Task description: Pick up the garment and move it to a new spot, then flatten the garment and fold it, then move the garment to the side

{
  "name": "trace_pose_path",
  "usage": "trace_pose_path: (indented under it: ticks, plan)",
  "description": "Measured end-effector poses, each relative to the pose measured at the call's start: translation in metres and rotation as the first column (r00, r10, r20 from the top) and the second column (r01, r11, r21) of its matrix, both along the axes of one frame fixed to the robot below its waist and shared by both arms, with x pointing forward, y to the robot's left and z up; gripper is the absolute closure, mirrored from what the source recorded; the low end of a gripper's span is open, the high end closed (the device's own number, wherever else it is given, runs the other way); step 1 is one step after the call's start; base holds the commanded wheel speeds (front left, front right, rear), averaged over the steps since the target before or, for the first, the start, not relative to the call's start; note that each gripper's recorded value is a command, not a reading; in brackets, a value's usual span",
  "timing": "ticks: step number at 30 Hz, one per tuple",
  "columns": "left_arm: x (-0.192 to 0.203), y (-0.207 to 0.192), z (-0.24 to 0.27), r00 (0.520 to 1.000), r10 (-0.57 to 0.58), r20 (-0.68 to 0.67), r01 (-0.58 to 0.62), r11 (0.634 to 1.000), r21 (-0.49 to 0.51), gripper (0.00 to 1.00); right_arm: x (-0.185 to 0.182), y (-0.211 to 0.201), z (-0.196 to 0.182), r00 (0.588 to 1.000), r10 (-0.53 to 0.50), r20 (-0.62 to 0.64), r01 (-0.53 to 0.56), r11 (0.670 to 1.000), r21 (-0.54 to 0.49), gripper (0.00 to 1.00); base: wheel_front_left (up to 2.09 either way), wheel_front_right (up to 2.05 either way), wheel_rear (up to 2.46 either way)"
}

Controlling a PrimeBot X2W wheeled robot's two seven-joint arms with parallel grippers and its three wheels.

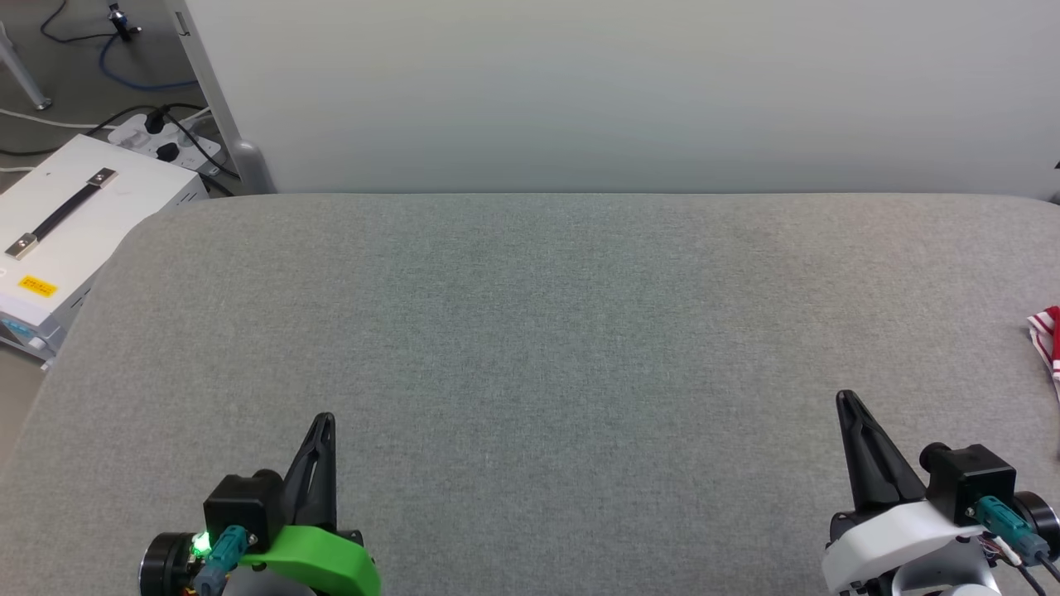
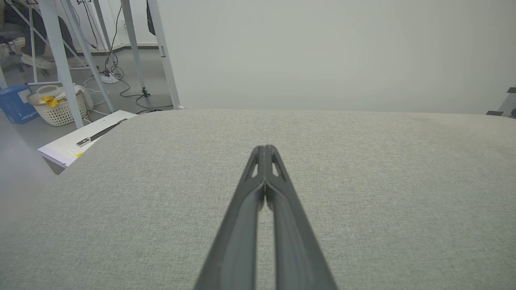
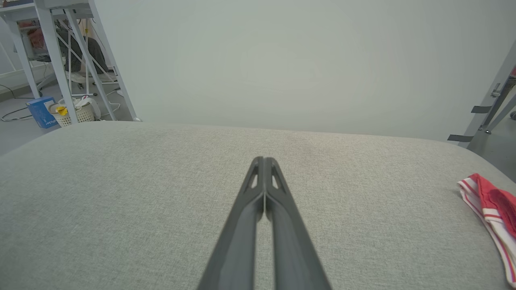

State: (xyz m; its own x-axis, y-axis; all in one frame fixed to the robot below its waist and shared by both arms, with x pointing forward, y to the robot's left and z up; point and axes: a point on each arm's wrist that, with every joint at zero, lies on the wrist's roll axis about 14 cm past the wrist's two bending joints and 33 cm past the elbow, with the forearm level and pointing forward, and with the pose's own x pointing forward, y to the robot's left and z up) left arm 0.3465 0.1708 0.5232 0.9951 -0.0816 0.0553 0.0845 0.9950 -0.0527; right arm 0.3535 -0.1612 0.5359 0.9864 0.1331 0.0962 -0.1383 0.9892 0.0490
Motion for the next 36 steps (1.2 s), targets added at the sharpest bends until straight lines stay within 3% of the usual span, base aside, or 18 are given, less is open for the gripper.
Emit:
trace_pose_path:
  ticks: [36]
  plan:
    - [0.011, 0.002, 0.004, 0.999, 0.034, -0.027, -0.032, 0.998, 0.052, 1.00, 0.006, 0.001, -0.004, 0.999, -0.003, -0.050, 0.000, 0.999, -0.052, 1.00, 0.00, 0.00, 0.00]
